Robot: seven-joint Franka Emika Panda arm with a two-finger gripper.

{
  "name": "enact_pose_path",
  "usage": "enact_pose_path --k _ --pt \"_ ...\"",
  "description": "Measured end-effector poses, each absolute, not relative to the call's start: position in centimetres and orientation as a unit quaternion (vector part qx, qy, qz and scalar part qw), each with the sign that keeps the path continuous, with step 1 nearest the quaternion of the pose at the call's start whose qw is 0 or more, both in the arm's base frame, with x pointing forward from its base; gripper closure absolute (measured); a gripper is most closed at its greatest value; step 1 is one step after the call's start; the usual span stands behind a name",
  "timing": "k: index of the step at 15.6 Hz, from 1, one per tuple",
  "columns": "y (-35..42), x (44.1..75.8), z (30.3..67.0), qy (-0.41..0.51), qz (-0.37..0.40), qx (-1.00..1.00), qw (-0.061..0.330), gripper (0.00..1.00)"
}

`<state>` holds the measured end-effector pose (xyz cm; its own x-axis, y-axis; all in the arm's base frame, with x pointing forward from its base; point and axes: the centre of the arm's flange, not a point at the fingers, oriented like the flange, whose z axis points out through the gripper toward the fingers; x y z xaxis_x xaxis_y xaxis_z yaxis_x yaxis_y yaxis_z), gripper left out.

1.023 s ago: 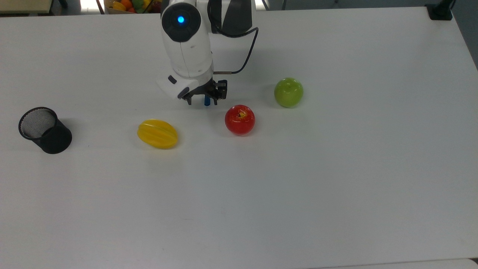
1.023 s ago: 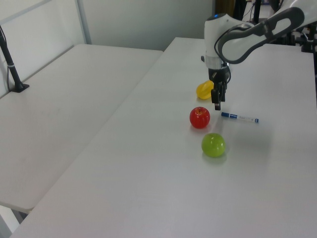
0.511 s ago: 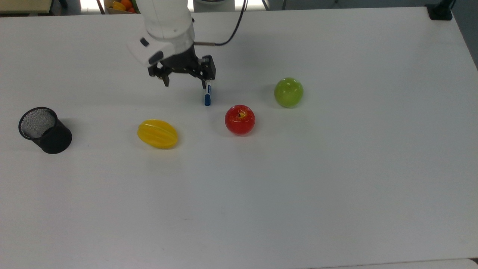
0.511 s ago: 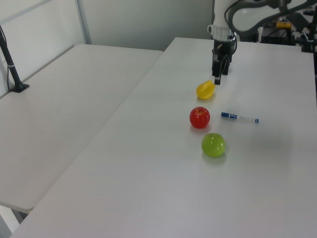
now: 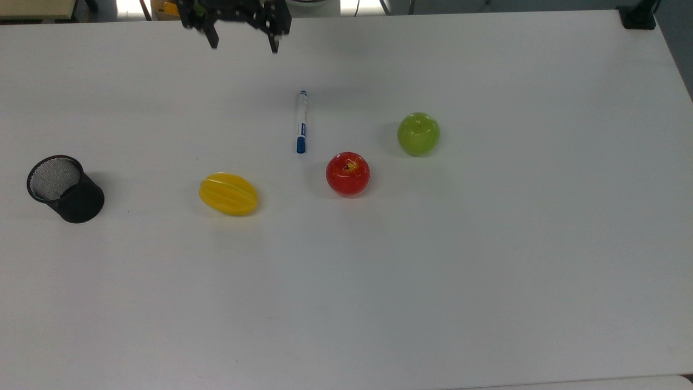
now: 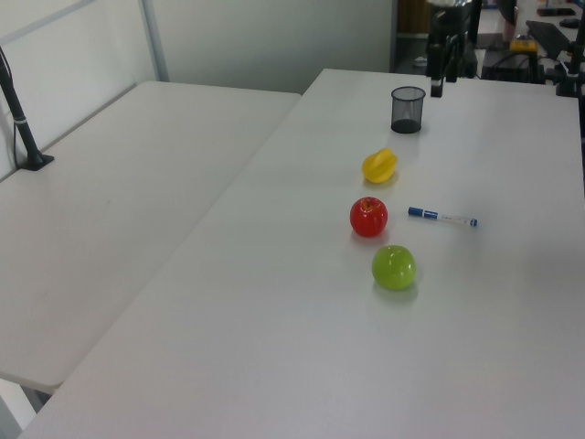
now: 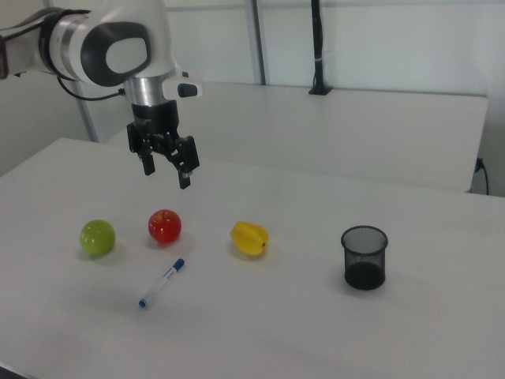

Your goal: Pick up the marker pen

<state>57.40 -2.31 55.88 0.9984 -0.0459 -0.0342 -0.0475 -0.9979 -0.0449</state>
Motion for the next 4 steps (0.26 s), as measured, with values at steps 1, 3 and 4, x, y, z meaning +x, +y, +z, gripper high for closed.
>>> enact_pose_path --k 1,3,4 --pt "-2.26 56.83 56.74 0.023 0.017 -0.999 0.024 0.00" --pt "-2.12 56.37 57.55 0.031 0.014 -0.999 0.024 0.00" --pt "-2.16 56.36 57.56 0.036 0.014 -0.999 0.024 0.00"
